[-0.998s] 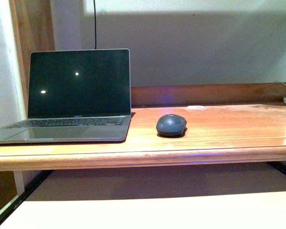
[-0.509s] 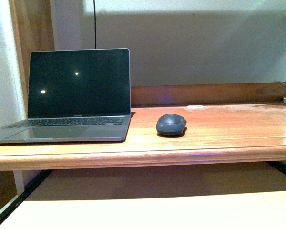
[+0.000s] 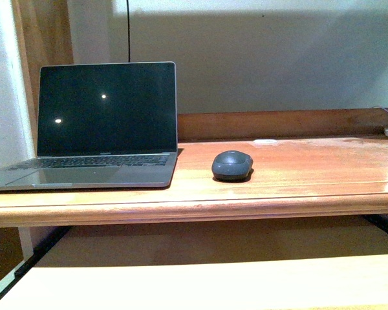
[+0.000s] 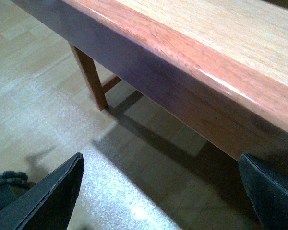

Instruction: Place mouse

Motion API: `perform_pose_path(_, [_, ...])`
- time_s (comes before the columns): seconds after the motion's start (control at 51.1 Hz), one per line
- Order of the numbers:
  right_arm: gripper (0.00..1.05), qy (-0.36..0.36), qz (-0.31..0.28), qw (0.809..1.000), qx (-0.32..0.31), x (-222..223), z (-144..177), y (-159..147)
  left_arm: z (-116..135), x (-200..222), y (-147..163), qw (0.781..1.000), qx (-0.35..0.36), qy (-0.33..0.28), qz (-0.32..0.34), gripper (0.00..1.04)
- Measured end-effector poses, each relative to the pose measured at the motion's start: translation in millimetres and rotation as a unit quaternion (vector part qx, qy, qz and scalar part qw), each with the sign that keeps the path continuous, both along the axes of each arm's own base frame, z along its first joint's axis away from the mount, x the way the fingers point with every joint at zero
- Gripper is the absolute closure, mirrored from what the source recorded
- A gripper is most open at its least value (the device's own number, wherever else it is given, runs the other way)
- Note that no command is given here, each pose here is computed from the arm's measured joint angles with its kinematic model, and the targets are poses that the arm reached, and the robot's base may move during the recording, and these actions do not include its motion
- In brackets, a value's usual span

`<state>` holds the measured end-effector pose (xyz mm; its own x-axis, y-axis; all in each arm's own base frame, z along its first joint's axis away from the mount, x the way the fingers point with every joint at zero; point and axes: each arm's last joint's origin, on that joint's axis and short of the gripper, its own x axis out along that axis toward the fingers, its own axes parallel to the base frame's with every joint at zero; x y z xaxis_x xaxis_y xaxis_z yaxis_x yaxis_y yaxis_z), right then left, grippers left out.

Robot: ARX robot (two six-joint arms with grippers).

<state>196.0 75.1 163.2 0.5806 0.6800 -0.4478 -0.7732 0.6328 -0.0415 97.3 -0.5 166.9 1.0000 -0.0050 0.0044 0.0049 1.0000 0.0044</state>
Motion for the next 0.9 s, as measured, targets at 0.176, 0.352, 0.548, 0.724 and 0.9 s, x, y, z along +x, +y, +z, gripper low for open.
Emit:
perform_pose_path(0.176, [0.07, -0.008, -0.008, 1.000, 0.011, 18.2, 3.5, 21.0, 0.0, 0.0, 0.0, 1.000, 0.000, 0.000, 0.000, 0.08])
perform_pose_path(0.352, [0.07, -0.011, -0.021, 1.000, 0.016, 37.3, 4.4, 39.3, 0.0, 0.0, 0.0, 1.000, 0.000, 0.000, 0.000, 0.08])
perform_pose_path(0.548, [0.07, -0.014, -0.038, 0.999, 0.029, 60.7, 5.7, 62.2, 0.0, 0.0, 0.0, 1.000, 0.000, 0.000, 0.000, 0.08])
perform_pose_path(0.724, [0.07, -0.019, -0.050, 0.998, 0.037, 78.9, 7.7, 81.5, 0.0, 0.0, 0.0, 1.000, 0.000, 0.000, 0.000, 0.08])
perform_pose_path(0.9, [0.07, -0.020, -0.073, 0.996, 0.040, 96.2, 4.0, 101.6, 0.0, 0.0, 0.0, 1.000, 0.000, 0.000, 0.000, 0.08])
